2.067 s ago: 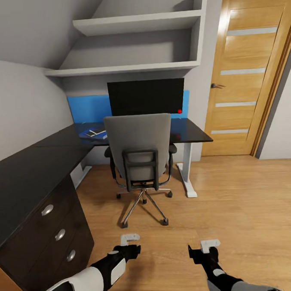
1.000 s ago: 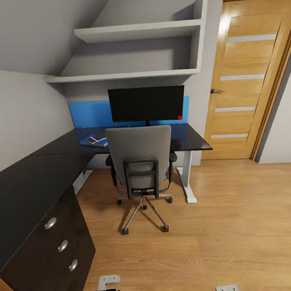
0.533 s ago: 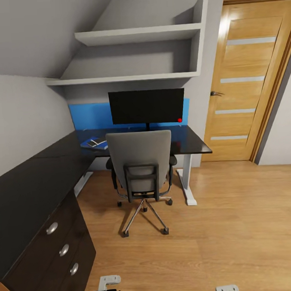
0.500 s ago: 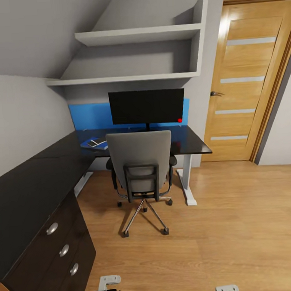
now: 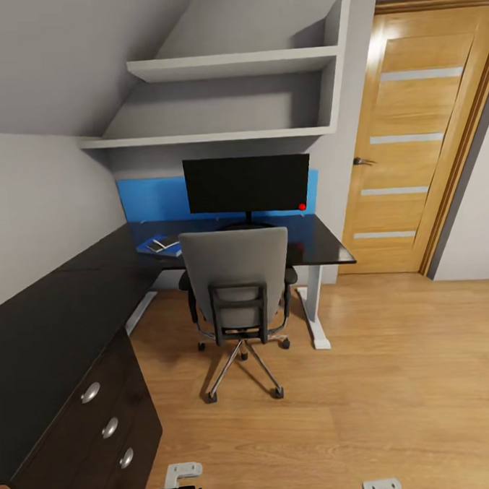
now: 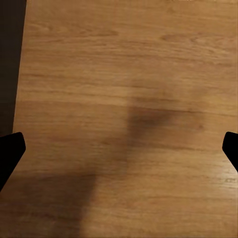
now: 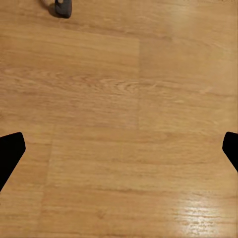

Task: In the bedroom, organize the workspace by keeping the computer under the desk, ensuring the monitor is on the desk, placing the keyboard on the desk next to the monitor, placing the mouse on the desk next to the keyboard, moving the folder from the swivel chair onto the desk next to the mouse, stacking the notebook on top of the folder with the pen on top of the notebook, and positioning the swivel chair next to the desk.

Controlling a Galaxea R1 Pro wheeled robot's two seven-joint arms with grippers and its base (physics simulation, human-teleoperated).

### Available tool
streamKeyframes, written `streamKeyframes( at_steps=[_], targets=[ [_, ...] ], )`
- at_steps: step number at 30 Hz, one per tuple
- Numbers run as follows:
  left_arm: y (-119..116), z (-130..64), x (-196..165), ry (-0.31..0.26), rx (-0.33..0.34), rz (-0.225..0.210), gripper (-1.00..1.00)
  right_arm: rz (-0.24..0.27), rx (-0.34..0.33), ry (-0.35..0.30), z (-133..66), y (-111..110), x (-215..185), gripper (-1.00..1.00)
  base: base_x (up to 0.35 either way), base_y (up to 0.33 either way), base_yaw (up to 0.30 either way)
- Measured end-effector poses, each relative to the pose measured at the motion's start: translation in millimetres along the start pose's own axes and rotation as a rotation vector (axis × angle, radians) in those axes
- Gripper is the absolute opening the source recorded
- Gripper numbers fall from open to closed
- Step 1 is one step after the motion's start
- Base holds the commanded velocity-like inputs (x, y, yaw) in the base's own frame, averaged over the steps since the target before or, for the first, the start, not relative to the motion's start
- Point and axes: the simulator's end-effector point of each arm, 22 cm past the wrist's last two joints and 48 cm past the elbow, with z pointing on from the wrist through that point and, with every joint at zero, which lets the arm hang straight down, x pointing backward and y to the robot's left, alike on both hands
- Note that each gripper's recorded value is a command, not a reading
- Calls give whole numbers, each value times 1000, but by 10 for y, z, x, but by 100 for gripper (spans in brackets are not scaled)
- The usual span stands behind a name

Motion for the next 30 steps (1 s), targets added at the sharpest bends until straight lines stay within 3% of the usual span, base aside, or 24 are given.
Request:
streamKeyframes(
  at_steps=[30],
  targets=[
    [20, -471, -263, 12, -4, -1, 100, 0, 0, 1, -366, -67, -443, 100, 0, 0, 0]
  ],
)
